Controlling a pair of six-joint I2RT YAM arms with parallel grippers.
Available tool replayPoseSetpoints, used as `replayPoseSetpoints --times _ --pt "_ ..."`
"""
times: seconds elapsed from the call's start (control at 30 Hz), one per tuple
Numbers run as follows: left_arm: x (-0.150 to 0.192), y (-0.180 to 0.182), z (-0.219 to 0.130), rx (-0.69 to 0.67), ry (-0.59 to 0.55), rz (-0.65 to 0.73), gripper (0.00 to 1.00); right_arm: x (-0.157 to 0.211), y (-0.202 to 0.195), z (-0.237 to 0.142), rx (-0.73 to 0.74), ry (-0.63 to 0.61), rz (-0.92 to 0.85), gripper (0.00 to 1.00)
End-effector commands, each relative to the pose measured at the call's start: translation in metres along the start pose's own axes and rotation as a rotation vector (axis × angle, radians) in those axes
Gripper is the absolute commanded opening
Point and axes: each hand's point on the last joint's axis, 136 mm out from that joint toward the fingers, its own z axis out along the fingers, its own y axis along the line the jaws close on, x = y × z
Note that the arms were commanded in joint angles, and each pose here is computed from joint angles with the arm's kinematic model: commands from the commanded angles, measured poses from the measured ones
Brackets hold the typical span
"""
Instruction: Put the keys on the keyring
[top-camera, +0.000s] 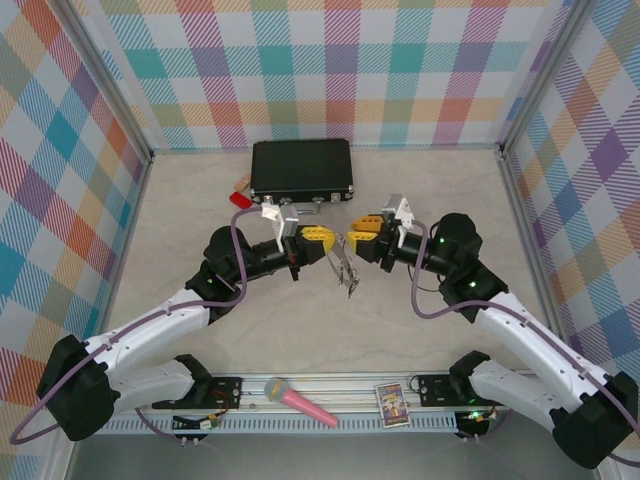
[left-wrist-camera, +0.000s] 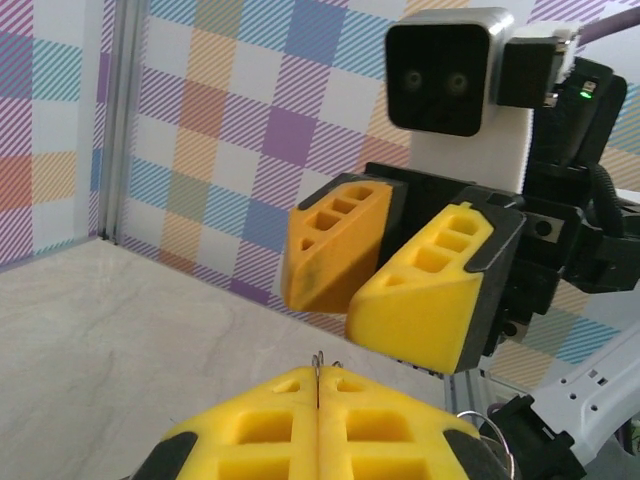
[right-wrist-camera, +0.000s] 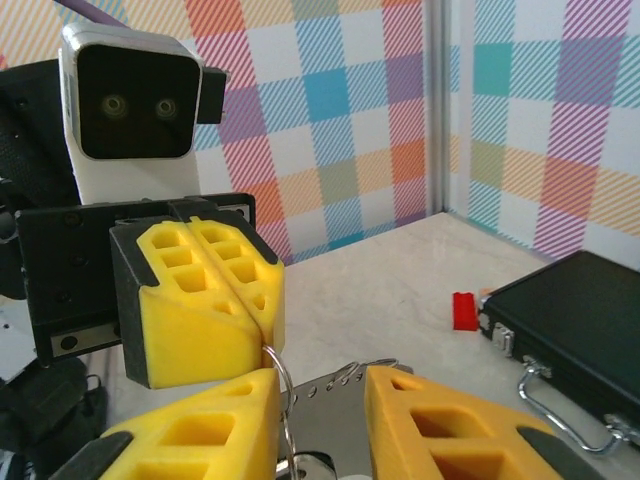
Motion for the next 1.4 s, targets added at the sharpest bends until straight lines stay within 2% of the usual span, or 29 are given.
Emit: replayPoseSetpoints --times 0.0,0.23,0.43,0.5,0.7,0.77,0.83,0.87,1.13,1.2,1.37 --pt "-0.016 -0.014 -0.002 0.053 -0.061 0.029 0.00 -0.019 0.014 0.001 -0.095 -0.043 0.016 0.28" --pt "-0.018 -0.016 -0.001 0.057 -0.064 0.033 0.00 -0.015 0.012 0.005 -0.130 -0.030 0.051 0.26" --pt "-0.018 -0.017 -0.001 0.060 -0.062 0.033 0.00 -0.010 0.011 0.007 -0.151 -0.014 0.073 0.22" --pt "-0.018 -0.017 -0.001 0.064 -0.064 0.034 0.00 -0.009 0.011 0.008 -0.157 -0.011 0.077 0.18" --pt "-0.018 -0.019 0.000 0.072 -0.061 0.034 0.00 -0.006 0.013 0.010 -0.182 0.003 0.087 0.15" --pt "-0.017 -0.019 0.001 0.074 -0.059 0.033 0.00 -0.006 0.014 0.010 -0.193 0.006 0.086 0.12" --pt "-0.017 -0.019 0.001 0.075 -0.059 0.034 0.00 -0.005 0.014 0.011 -0.197 0.011 0.090 0.01" --pt "-0.017 -0.019 0.001 0.073 -0.058 0.034 0.00 -0.005 0.014 0.011 -0.199 0.013 0.088 0.00" --pt "-0.009 -0.014 0.000 0.043 -0.012 0.026 0.00 -0.001 0.011 0.008 -0.167 0.023 0.061 0.00" --pt "-0.002 -0.011 -0.001 0.019 0.035 0.020 0.22 0.002 0.009 0.008 -0.154 0.035 0.048 0.00" --pt "0.017 -0.005 -0.010 -0.042 0.199 0.046 0.25 0.013 0.009 0.007 -0.150 0.080 0.010 0.00"
